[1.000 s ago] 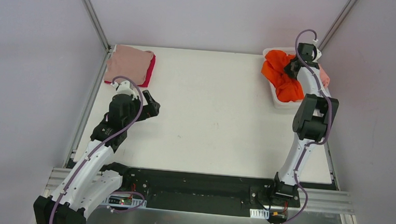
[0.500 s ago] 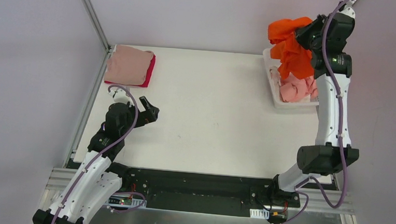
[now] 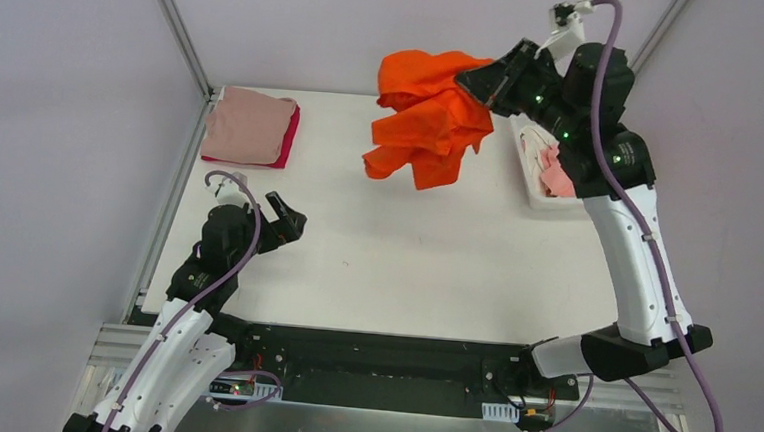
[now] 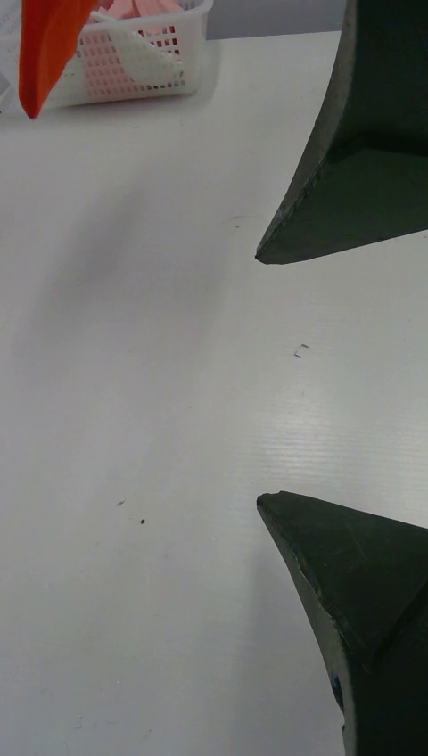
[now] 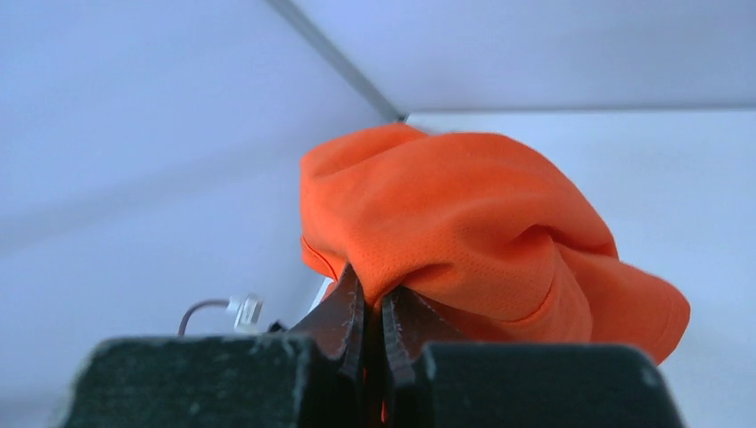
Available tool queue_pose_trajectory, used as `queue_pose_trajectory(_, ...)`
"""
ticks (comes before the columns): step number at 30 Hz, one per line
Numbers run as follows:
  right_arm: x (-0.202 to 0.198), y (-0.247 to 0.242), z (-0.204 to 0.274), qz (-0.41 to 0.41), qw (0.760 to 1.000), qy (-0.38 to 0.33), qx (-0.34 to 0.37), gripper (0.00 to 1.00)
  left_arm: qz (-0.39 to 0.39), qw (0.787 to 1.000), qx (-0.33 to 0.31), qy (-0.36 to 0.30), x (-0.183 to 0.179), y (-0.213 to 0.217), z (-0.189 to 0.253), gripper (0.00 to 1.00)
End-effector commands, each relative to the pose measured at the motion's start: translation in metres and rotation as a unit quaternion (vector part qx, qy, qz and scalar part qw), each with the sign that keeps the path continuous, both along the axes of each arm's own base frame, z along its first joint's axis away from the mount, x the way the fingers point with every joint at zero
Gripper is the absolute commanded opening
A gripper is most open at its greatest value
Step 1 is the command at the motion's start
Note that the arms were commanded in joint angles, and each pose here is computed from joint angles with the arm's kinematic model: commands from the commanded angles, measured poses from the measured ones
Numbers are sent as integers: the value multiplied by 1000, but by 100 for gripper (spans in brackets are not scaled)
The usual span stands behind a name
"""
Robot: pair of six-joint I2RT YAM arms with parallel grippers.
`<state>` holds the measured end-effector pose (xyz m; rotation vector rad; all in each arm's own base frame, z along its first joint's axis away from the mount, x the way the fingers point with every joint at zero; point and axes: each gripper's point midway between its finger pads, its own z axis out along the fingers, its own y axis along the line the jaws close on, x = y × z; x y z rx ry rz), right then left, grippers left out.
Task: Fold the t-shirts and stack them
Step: Move the tshirt to the center of the board
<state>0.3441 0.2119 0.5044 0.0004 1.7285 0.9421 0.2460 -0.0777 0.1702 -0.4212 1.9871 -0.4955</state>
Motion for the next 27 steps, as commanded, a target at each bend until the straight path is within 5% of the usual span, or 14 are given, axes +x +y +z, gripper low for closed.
queue_pose_trajectory(1, -41, 41, -9, 92, 994, 16, 50, 0, 14, 1000, -10, 11, -4, 2, -3, 99)
queue_pose_trajectory(7, -58, 84, -112, 98, 992, 73, 29, 0, 25, 999, -9, 24, -4, 5, -8, 99)
queue_pose_trajectory(18, -13, 82, -330, -24, 969, 220, -110, 3, 4, 997, -19, 75, -2, -8, -26, 99)
queue_pose_trajectory(24, 32, 79, -393, -110, 949, 243, -170, 6, -44, 992, -56, 109, -6, -31, -37, 99)
queue_pose_trajectory(27, 45, 84, -401, -124, 944, 248, -178, 16, -75, 986, -85, 119, -8, -46, -42, 100)
